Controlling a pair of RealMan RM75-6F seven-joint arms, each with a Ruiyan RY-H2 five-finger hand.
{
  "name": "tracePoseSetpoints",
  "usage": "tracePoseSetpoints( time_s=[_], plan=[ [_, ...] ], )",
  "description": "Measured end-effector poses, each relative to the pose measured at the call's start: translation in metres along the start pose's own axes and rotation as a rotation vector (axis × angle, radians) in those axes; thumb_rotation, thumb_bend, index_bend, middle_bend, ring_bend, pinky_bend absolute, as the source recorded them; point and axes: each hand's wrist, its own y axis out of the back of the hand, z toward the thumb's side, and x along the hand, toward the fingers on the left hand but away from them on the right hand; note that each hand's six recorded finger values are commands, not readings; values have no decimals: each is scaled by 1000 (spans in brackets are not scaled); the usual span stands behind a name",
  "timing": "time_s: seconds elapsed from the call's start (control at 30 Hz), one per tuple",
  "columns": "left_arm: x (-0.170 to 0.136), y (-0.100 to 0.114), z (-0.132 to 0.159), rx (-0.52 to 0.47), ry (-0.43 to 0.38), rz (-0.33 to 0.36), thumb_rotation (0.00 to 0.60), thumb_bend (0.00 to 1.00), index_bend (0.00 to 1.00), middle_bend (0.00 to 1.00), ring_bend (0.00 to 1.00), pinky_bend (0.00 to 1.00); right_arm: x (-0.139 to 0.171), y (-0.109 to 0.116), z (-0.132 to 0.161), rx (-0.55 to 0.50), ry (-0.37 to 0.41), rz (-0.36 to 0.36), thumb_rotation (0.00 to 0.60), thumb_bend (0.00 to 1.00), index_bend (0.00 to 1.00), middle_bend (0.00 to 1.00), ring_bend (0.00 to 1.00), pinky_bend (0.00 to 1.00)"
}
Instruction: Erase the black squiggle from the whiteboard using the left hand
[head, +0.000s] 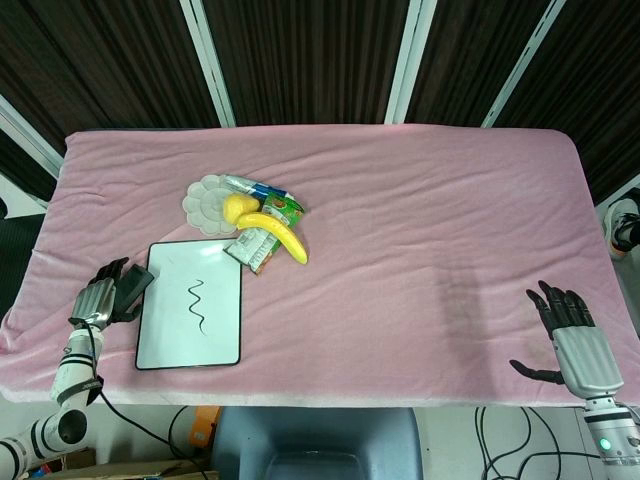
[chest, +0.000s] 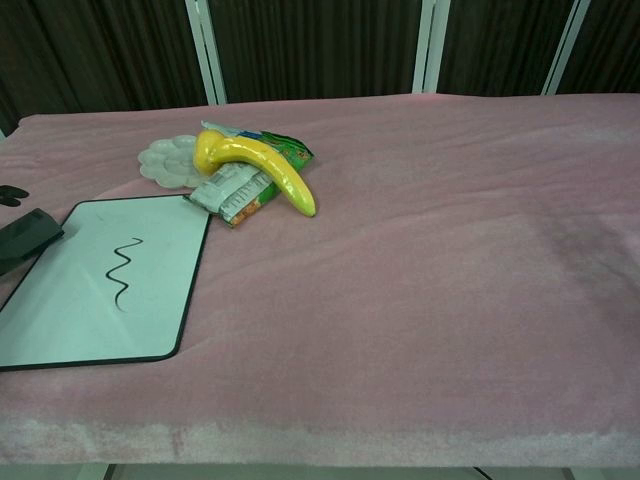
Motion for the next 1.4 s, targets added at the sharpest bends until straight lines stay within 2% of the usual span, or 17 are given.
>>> tracePoseSetpoints(
  time_s=[0.17,0.47,0.63,0.7,0.77,1.03,1.23,1.4],
  plan=[
    [7,0,-4,-1,25,3,600,309,76,78,44,158,0,0,0,1,-1,1,600,217,0,0,0,0],
    [11,3,-9,-29,51,-10,600,315,206,215,178,206,-1,0,0,0,-4,0,600,217,0,0,0,0],
    [14,4,-12,-10,70,-4,600,343,363,420,375,310,-1,0,-1,-1,-4,-2,600,217,0,0,0,0],
    [15,4,-12,-6,75,2,600,390,449,525,474,342,0,0,-1,0,-5,-1,600,217,0,0,0,0],
    [15,4,-10,-6,72,9,600,449,499,572,521,347,0,0,-2,1,-7,-1,600,217,0,0,0,0],
    [8,5,9,-9,-14,42,600,638,576,648,591,387,-1,-2,0,5,-4,7,600,217,0,0,0,0],
    [-13,-5,44,-45,-135,36,600,625,598,679,618,426,-1,-3,0,8,-3,11,600,217,0,0,0,0],
    [-28,-21,61,-2,-165,9,600,661,609,692,629,437,-1,-4,1,12,1,16,600,217,0,0,0,0]
  ],
)
